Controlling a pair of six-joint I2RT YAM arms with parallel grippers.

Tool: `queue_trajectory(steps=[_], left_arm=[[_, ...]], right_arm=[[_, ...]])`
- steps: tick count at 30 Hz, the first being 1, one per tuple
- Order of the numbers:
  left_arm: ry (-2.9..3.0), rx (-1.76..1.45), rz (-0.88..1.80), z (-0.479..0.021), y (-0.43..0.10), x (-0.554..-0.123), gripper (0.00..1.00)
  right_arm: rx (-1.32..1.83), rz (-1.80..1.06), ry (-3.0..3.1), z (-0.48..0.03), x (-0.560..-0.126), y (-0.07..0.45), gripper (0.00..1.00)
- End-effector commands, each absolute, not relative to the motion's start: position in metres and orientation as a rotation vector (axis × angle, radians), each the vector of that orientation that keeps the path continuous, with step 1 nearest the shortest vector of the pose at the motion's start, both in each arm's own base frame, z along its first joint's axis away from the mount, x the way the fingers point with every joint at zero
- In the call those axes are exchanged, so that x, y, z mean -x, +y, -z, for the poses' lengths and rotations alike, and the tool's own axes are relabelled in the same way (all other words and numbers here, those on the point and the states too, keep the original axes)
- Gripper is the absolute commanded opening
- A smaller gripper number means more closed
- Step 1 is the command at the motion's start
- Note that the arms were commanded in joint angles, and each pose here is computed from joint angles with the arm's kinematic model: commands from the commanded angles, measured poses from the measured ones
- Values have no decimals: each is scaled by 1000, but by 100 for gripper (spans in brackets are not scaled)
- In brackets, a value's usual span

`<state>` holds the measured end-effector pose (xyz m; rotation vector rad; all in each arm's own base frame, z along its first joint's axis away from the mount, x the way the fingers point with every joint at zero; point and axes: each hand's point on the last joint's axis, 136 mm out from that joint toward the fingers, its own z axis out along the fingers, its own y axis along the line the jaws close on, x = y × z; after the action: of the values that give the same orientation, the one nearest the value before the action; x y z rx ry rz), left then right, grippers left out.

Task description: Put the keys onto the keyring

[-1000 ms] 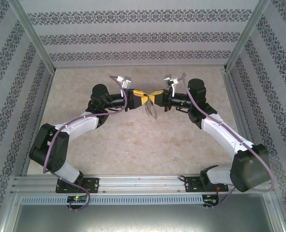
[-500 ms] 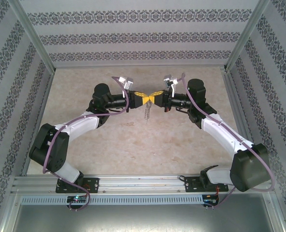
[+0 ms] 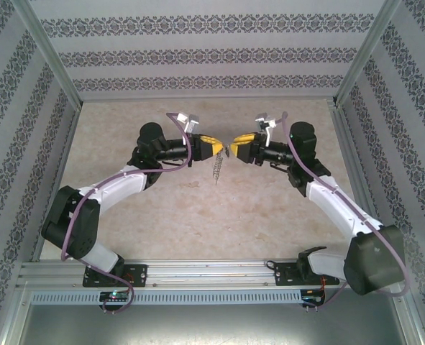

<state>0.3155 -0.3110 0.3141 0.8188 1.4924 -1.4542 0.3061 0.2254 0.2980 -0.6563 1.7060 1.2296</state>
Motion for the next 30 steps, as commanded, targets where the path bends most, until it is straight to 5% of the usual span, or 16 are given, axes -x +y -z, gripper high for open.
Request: queue_trajectory(steps=[1,14,30], left_arm=[[1385,-902,1418,-345,-311,-303,0],[1395,-911,1409,-349,-312,-304,0],[1421,-915,1354,-341,-311,-306,0]], right_arm=[[680,-1216,1641,-310,-296,221,47],[784,-1266,1550,-325,-274,243,62],[709,-1228,1584,-332,-292,250,62]])
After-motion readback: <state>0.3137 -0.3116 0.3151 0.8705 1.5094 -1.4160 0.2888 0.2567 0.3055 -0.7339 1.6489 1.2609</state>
